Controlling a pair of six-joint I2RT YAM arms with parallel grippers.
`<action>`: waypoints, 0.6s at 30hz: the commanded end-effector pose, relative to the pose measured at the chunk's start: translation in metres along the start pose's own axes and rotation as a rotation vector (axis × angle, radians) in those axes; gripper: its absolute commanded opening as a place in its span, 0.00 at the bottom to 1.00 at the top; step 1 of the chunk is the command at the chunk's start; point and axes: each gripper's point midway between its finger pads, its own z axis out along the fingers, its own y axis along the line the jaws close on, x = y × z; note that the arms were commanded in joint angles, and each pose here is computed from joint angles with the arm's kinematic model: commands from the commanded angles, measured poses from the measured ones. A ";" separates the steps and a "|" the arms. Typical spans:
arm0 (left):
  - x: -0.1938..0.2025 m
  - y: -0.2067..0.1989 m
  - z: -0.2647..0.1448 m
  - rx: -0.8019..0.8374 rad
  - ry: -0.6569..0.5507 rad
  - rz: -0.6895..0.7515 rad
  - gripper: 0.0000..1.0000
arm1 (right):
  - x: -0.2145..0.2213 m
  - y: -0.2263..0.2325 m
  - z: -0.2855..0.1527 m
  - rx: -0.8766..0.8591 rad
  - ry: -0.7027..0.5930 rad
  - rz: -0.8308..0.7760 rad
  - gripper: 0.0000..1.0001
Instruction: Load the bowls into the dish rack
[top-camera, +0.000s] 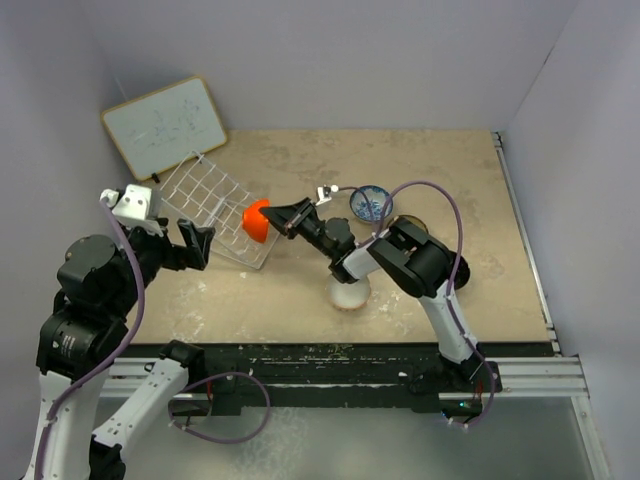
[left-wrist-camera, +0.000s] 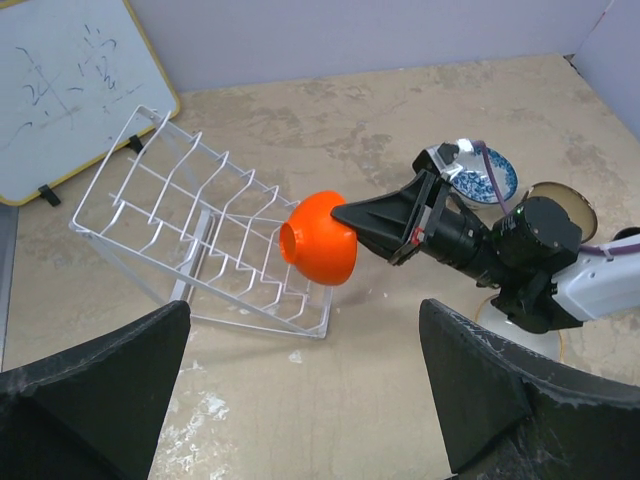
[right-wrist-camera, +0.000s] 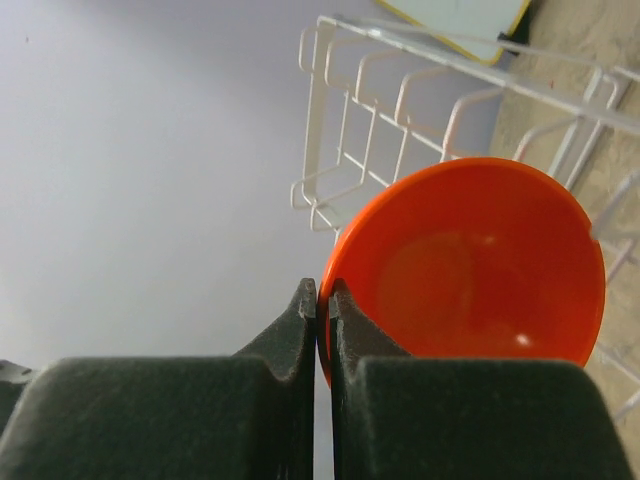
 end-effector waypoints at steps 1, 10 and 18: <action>-0.004 0.004 -0.003 -0.021 -0.022 0.016 0.99 | -0.032 0.035 0.021 -0.097 -0.046 -0.029 0.00; 0.000 0.008 -0.004 -0.036 -0.016 0.026 0.99 | -0.076 0.027 0.054 -0.019 -0.022 -0.226 0.00; -0.002 0.006 -0.002 -0.028 -0.023 0.025 0.99 | -0.078 0.075 0.045 -0.180 0.028 -0.295 0.00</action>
